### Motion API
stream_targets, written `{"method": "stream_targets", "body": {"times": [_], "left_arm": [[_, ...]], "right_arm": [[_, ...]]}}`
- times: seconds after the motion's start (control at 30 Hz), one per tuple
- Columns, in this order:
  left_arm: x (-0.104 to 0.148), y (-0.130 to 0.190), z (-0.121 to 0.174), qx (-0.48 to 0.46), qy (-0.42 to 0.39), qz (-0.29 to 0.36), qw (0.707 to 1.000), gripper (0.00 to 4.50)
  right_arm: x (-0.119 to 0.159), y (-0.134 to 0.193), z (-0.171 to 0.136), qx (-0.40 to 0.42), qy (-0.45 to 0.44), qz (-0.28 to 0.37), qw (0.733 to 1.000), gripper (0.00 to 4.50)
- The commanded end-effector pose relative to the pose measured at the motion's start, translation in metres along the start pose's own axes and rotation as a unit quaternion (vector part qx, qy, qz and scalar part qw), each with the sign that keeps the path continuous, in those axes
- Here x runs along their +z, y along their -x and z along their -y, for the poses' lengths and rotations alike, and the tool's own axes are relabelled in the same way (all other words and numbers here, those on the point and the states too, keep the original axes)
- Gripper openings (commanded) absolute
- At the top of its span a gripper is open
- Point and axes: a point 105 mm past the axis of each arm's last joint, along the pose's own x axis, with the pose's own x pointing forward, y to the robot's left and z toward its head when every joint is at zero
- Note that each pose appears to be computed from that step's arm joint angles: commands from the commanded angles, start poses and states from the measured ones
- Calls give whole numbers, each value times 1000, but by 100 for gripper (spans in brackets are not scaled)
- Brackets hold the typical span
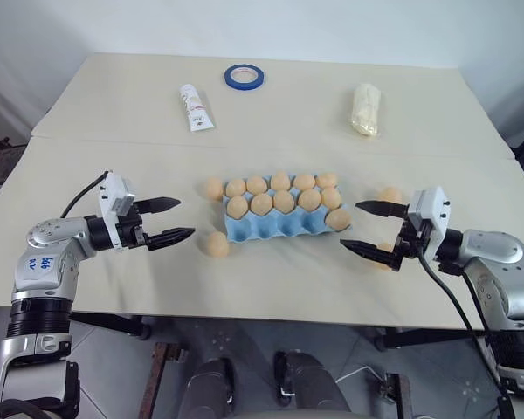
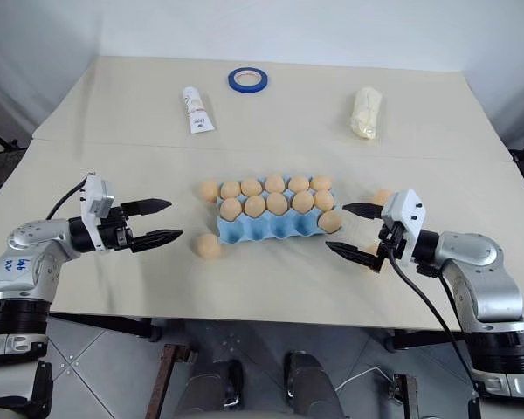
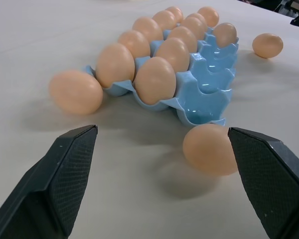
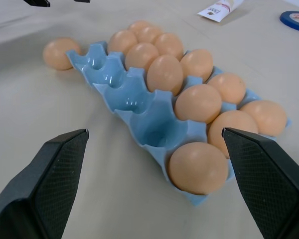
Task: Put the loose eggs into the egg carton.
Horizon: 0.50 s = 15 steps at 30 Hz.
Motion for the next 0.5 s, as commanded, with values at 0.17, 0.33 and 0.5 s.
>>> {"method": "stream_targets", "body": {"times": [0.17, 0.33, 0.5], "left_arm": [[14, -4, -8, 28, -22, 22, 999, 447], [18, -5, -10, 38, -23, 21, 999, 447], [29, -13, -7, 12, -57, 33, 998, 447]], "right_arm": [[12, 3, 8, -11, 24, 12, 1000, 450], [15, 3, 10, -20, 26, 18, 999, 450], [20, 8, 18, -75, 16, 33, 997, 450]]}}
